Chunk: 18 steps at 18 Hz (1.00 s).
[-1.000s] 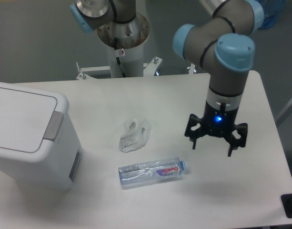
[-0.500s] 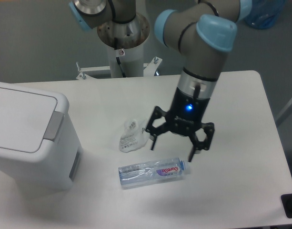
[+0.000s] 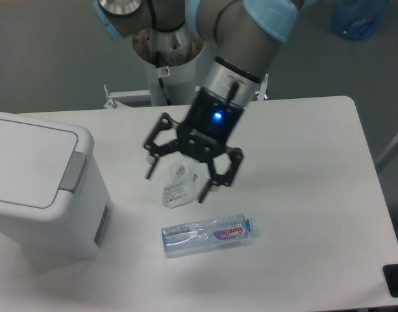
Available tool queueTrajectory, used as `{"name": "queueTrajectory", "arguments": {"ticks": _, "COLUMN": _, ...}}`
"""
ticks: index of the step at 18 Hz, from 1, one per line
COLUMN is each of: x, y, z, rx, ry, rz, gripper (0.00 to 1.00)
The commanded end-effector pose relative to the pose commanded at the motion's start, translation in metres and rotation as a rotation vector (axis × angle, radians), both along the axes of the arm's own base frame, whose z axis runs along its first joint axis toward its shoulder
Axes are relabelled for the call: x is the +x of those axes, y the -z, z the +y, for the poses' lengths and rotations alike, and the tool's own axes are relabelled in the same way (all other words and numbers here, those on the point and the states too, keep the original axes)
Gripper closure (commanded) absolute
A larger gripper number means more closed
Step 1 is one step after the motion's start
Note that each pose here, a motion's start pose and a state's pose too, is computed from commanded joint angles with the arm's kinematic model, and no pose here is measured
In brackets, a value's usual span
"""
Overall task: Open the trash can
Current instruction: 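Move the open gripper over to the trash can lid edge, then push the gripper against the lid edge to flip the lid open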
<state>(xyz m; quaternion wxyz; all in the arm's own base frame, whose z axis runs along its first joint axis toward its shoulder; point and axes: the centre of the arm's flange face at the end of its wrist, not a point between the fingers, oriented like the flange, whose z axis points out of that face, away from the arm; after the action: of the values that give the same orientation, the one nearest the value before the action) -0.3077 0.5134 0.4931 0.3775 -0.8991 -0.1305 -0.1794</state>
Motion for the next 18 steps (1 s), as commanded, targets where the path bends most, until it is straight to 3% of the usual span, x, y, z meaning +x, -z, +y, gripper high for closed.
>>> {"name": "queueTrajectory", "arguments": {"ticks": 9, "x": 0.044, "y": 0.007, "z": 0.023, "rx": -0.023, "ry": 0.041, "rz": -0.048, "gripper": 0.00}}
{"name": "queueTrajectory", "arguments": {"ticks": 18, "x": 0.043, "y": 0.030, "z": 0.029, "rx": -0.041, "ry": 0.049, "rz": -0.056, "gripper": 0.00}}
